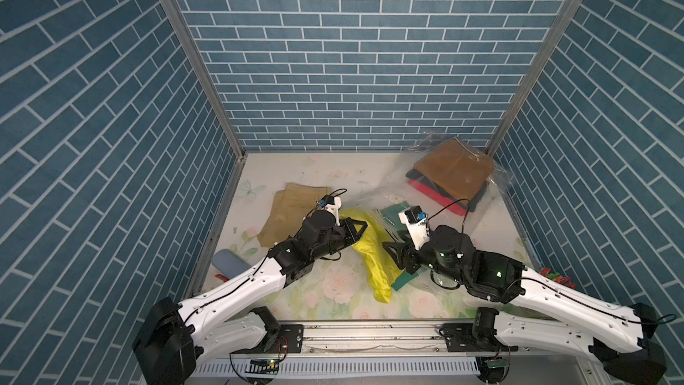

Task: Take the trousers out of the vacuum bag
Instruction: Take out the trousers from the vacuum bag.

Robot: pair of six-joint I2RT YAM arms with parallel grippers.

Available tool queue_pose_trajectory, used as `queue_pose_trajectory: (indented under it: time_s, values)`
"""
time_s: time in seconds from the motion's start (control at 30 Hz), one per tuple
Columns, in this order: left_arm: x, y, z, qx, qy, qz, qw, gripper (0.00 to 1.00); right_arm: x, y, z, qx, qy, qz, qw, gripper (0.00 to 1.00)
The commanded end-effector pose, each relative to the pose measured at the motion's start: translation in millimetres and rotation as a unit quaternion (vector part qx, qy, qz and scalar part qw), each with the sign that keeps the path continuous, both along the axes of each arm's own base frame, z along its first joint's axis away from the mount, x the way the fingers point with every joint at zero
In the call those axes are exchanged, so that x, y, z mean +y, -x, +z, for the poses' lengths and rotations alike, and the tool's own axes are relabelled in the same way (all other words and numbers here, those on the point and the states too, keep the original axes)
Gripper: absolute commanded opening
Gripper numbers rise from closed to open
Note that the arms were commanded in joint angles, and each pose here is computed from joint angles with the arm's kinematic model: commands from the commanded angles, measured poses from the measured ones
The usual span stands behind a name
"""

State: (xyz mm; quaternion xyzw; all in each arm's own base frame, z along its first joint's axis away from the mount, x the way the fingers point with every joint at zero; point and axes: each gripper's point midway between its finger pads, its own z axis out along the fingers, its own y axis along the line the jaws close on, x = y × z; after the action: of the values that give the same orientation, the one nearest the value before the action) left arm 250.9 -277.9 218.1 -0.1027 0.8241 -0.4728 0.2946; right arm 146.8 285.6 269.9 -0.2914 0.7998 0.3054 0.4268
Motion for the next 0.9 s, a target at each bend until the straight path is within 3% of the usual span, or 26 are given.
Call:
queue_pose_trajectory:
  time_s: [0.0, 0.27, 0.5, 0.6, 0.7, 0.77, 0.87]
  values:
    - [1, -18, 23, -0.041, 0.010, 0.030, 0.999, 0.00, 10, 21, -9, 0.018, 0.038, 0.026, 0.999, 0.67]
    - [5, -20, 19, -0.036, -0.001, 0.040, 0.999, 0.00, 23, 39, -28, 0.050, 0.076, -0.016, 0.996, 0.80]
    - [5, -19, 21, -0.037, 0.006, 0.042, 0.998, 0.00, 18, 41, -62, 0.068, 0.111, -0.072, 0.989, 0.79]
    - [6, -17, 26, -0.039, 0.013, 0.041, 0.998, 0.00, 18, 40, -68, 0.069, 0.105, -0.085, 0.988, 0.67]
    - [9, -13, 34, -0.046, 0.022, 0.043, 0.998, 0.00, 22, 39, -62, 0.051, 0.088, -0.074, 0.992, 0.45]
    - [13, -10, 42, -0.053, 0.030, 0.046, 0.997, 0.00, 24, 38, -56, 0.032, 0.080, -0.061, 0.994, 0.24]
    - [19, -3, 61, -0.071, 0.053, 0.047, 0.995, 0.00, 27, 36, -45, 0.011, 0.072, -0.050, 0.996, 0.09]
